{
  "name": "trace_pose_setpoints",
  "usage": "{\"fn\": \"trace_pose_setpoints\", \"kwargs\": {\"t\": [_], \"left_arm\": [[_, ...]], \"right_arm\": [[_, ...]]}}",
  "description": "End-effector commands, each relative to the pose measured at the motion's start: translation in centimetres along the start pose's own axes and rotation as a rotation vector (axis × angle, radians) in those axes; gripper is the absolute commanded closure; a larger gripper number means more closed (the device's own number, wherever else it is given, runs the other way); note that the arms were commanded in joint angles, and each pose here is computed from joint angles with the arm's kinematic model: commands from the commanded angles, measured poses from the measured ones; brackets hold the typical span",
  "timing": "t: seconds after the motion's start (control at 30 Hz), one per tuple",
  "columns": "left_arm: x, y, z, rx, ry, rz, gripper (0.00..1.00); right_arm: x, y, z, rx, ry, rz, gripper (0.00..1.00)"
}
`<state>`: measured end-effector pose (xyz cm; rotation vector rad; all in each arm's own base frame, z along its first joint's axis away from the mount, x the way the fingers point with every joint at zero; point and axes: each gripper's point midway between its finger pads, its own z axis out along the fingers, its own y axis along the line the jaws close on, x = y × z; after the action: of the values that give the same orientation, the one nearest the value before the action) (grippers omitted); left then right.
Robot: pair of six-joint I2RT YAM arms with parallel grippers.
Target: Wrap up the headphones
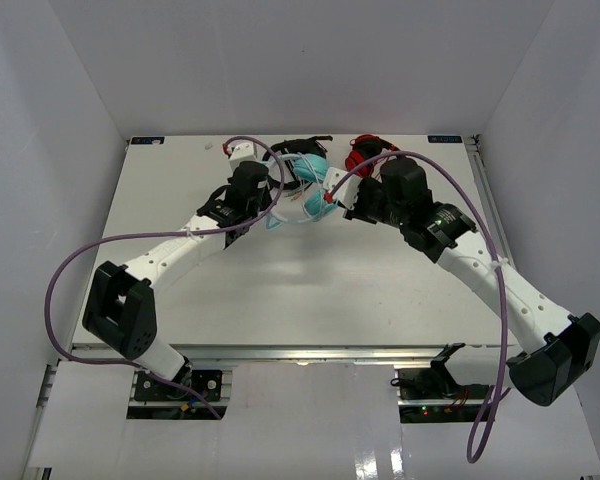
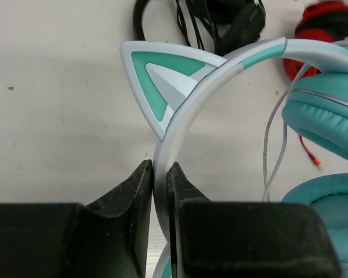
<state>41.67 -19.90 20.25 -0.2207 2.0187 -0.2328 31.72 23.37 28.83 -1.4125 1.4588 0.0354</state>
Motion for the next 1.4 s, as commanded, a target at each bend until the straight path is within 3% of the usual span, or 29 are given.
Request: {"fn": "trace_pose_setpoints", "kwargs": {"t": [0.0,0.27,0.47,0.67,0.87,1.07,1.37], "left_arm": [[0.4,-4.1,-1.7,0.267,0.04,0.112,1.0],[5.6,-5.9,-4.3,0.524,0.184,0.32,1.0],[7.0,-7.1,-6.1,0.663,0.218,0.343,1.0],[7.0,-7.5,-7.9,0.74,0.215,0.342,1.0],[6.4,-8.0,-8.9,0.768,0.211,0.311,1.0],[6.3,-7.6,-7.8,0.707,0.222,0.279,1.0],[7.3,-6.5,-4.5,0.596,0.252,0.205,1.0]], "right_arm": [[0.6,-2.2,0.4,0.086,0.062,-0.091,0.92],[2.3,-0.4,2.4,0.045,0.072,-0.09,0.92],[3.7,0.5,3.6,0.004,0.095,-0.067,0.91],[5.7,1.4,4.5,-0.071,0.077,0.034,0.83],[7.0,4.3,5.5,-0.233,0.006,0.193,0.78],[7.4,6.3,6.0,-0.37,-0.066,0.348,0.63],[9.3,9.4,7.9,-0.568,-0.107,0.6,0.61]]}}
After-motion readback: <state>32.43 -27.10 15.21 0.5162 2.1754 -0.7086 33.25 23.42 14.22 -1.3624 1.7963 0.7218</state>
